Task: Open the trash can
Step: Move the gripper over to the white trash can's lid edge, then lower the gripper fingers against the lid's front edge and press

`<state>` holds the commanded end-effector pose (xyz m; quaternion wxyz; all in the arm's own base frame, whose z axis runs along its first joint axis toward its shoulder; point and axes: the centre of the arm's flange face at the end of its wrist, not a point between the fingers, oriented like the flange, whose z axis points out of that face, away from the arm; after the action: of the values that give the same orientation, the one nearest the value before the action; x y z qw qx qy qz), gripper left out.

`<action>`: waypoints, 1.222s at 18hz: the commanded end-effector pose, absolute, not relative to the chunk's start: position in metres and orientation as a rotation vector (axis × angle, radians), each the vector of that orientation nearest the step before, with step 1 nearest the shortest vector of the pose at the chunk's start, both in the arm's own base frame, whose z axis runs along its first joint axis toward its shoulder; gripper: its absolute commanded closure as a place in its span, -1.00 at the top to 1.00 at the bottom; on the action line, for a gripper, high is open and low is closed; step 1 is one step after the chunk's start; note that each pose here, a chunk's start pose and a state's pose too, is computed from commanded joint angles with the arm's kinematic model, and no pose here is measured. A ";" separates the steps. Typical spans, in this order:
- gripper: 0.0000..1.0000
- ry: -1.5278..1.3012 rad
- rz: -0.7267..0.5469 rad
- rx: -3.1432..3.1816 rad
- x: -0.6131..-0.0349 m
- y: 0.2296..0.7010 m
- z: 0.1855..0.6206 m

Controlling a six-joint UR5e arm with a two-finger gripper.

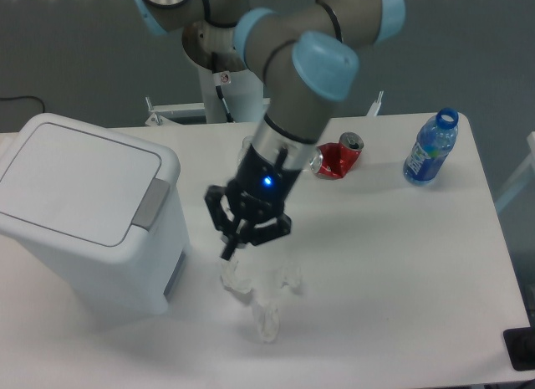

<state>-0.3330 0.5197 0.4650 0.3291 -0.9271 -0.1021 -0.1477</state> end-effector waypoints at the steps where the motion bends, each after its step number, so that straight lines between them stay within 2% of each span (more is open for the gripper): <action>1: -0.99 -0.266 -0.397 -2.418 -0.329 0.518 0.471; 10: -0.99 -0.237 -0.453 -2.401 -0.280 0.511 0.492; 22: -0.98 -0.222 -0.460 -2.407 -0.275 0.517 0.487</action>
<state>-0.2753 0.5169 0.4868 0.3338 -0.9221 -0.0851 -0.1763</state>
